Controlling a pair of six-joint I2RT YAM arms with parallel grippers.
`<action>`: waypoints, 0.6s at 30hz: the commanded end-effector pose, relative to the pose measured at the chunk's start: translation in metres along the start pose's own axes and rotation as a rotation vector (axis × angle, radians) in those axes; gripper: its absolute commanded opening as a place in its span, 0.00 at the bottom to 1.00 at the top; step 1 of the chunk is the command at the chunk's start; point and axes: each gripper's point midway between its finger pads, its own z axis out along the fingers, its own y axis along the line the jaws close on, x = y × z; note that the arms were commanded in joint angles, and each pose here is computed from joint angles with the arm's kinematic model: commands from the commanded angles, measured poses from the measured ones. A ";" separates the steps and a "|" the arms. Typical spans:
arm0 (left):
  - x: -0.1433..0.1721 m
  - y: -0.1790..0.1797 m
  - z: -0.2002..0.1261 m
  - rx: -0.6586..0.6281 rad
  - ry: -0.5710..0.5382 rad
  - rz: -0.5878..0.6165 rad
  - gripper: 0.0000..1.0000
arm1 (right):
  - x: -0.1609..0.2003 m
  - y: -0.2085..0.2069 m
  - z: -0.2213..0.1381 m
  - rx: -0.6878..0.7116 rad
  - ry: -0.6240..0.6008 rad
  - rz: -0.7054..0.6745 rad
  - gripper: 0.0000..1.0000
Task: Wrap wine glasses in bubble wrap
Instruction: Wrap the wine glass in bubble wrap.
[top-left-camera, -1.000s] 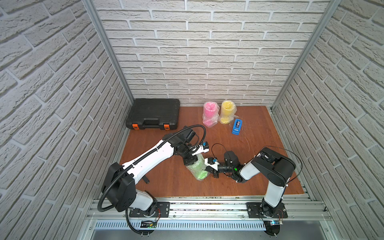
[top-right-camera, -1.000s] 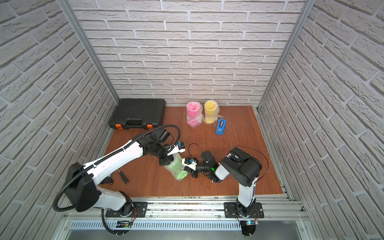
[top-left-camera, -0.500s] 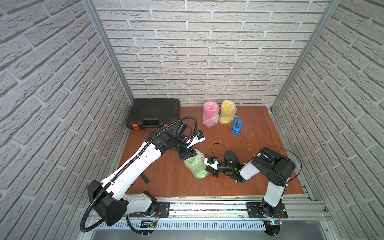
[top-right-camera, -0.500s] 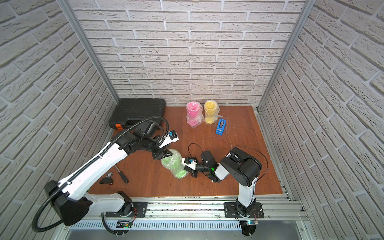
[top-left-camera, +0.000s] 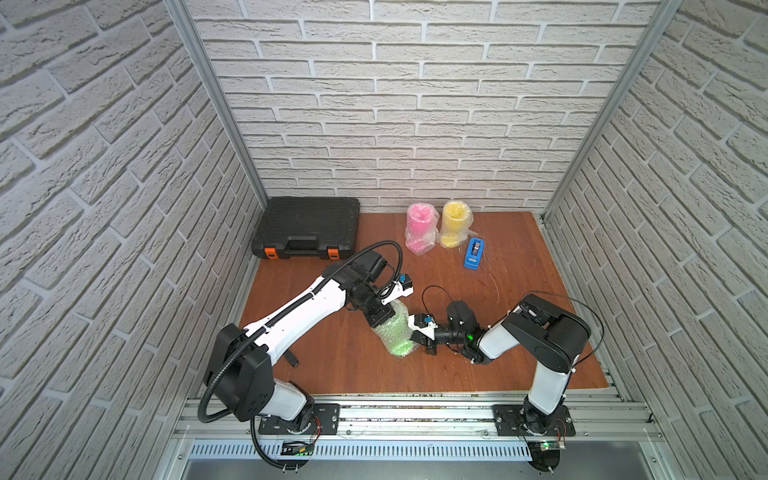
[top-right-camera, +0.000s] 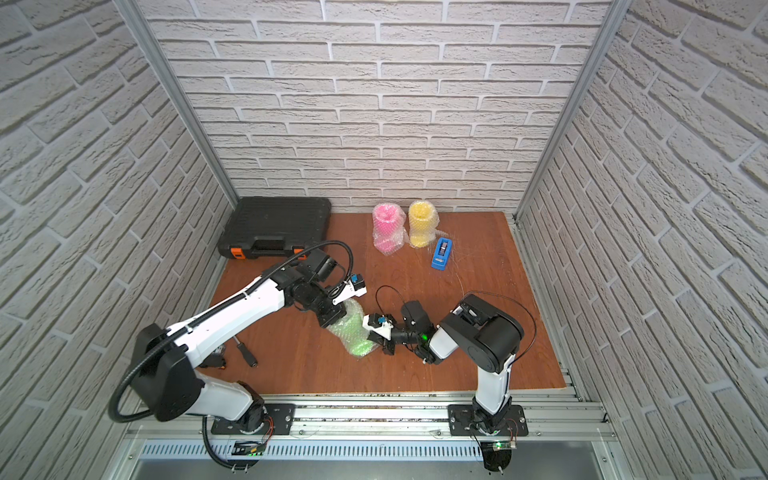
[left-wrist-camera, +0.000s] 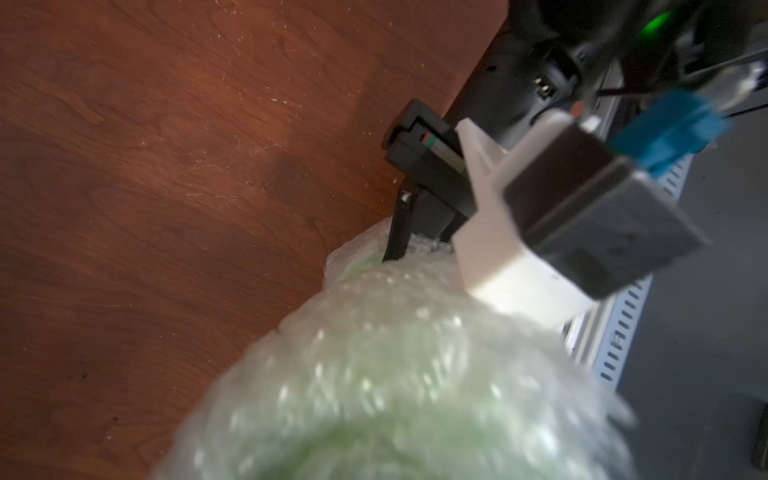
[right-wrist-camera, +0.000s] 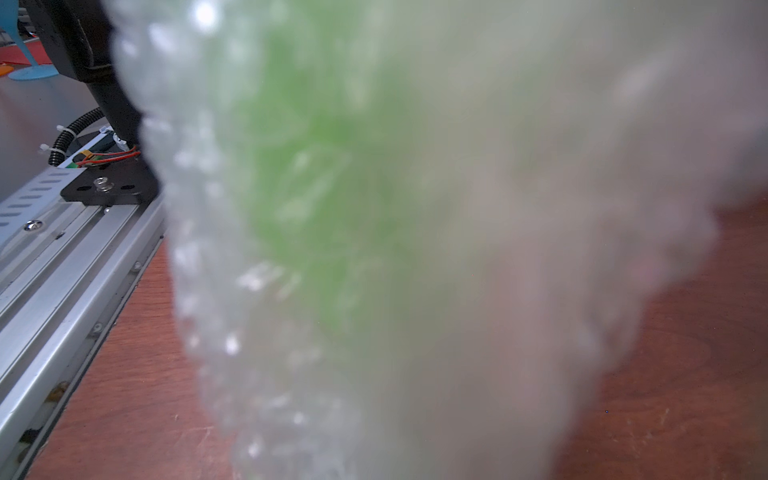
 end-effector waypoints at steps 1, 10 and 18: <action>0.018 0.007 0.035 0.008 0.086 -0.041 0.02 | 0.001 -0.002 0.002 -0.003 -0.002 0.015 0.03; 0.021 0.002 0.055 -0.036 0.196 0.004 0.08 | 0.002 -0.004 0.001 0.003 -0.002 0.022 0.03; -0.028 0.011 -0.056 -0.262 0.014 0.033 0.39 | 0.001 -0.004 0.000 0.006 -0.007 0.023 0.03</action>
